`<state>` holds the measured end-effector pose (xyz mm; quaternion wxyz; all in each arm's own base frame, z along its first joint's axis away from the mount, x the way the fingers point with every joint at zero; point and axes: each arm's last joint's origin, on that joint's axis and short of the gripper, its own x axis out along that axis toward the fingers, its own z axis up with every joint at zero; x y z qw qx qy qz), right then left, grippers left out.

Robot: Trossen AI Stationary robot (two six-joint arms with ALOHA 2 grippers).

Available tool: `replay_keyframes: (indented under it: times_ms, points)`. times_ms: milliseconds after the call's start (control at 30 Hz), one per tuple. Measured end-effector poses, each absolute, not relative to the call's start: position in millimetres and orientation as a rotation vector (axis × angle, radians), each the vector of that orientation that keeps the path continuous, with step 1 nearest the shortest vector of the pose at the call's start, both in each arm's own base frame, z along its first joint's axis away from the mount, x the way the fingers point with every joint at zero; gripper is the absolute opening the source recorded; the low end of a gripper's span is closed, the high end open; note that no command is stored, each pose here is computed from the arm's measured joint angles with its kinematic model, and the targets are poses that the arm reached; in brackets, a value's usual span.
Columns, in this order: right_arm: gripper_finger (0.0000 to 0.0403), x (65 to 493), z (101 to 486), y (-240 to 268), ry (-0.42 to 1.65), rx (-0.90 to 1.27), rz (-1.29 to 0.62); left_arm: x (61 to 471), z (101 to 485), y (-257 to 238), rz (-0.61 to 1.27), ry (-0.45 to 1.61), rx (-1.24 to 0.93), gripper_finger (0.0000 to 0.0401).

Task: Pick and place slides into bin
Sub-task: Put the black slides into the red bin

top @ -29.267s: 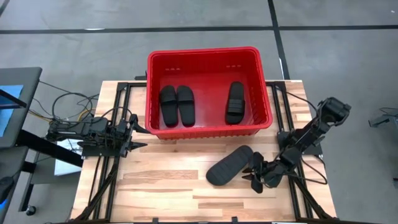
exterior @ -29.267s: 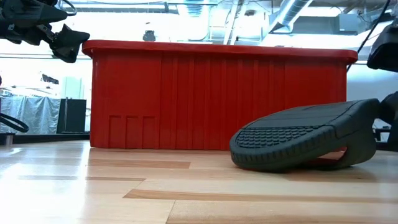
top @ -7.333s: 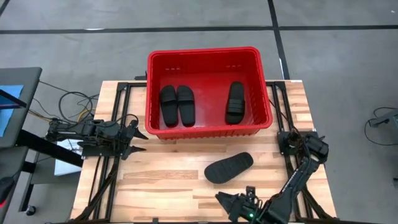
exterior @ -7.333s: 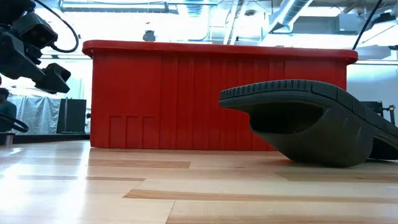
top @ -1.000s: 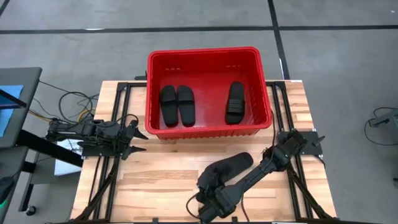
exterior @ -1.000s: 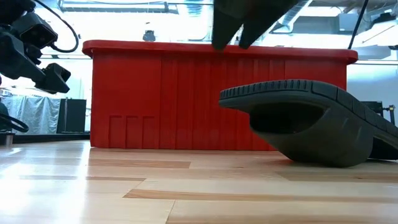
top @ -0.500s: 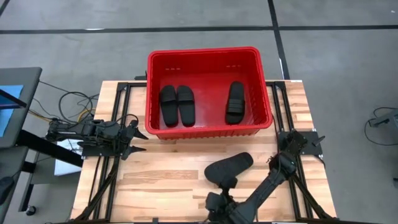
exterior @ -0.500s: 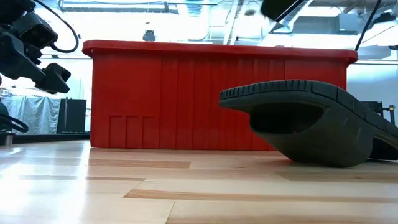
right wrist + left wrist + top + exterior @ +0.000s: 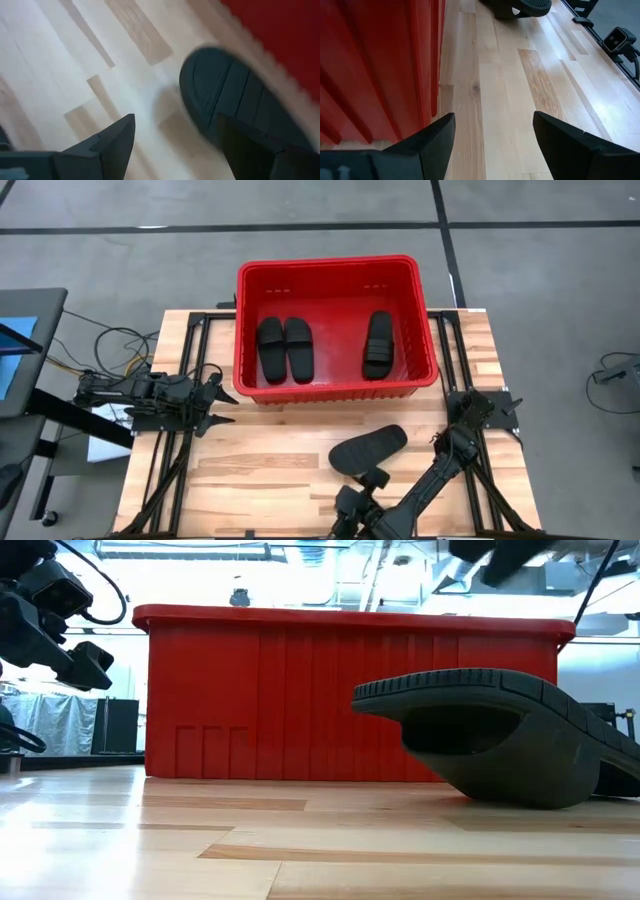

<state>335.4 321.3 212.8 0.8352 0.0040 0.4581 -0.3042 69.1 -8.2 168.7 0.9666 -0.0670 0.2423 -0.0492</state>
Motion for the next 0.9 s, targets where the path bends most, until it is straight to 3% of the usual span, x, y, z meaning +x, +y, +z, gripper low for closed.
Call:
replay_keyframes:
  times_ms: [400,900]
  points:
    - [0.0269,335.3,213.1,321.2,1.011,-0.533,-0.425,69.1,168.7,-8.2,-0.100,0.490,-0.135,0.0258]
    - [0.0269,331.5,212.0,324.8,1.066,-0.530,-0.379,69.1,168.7,-8.2,-0.100,0.490,-0.136,0.0258]
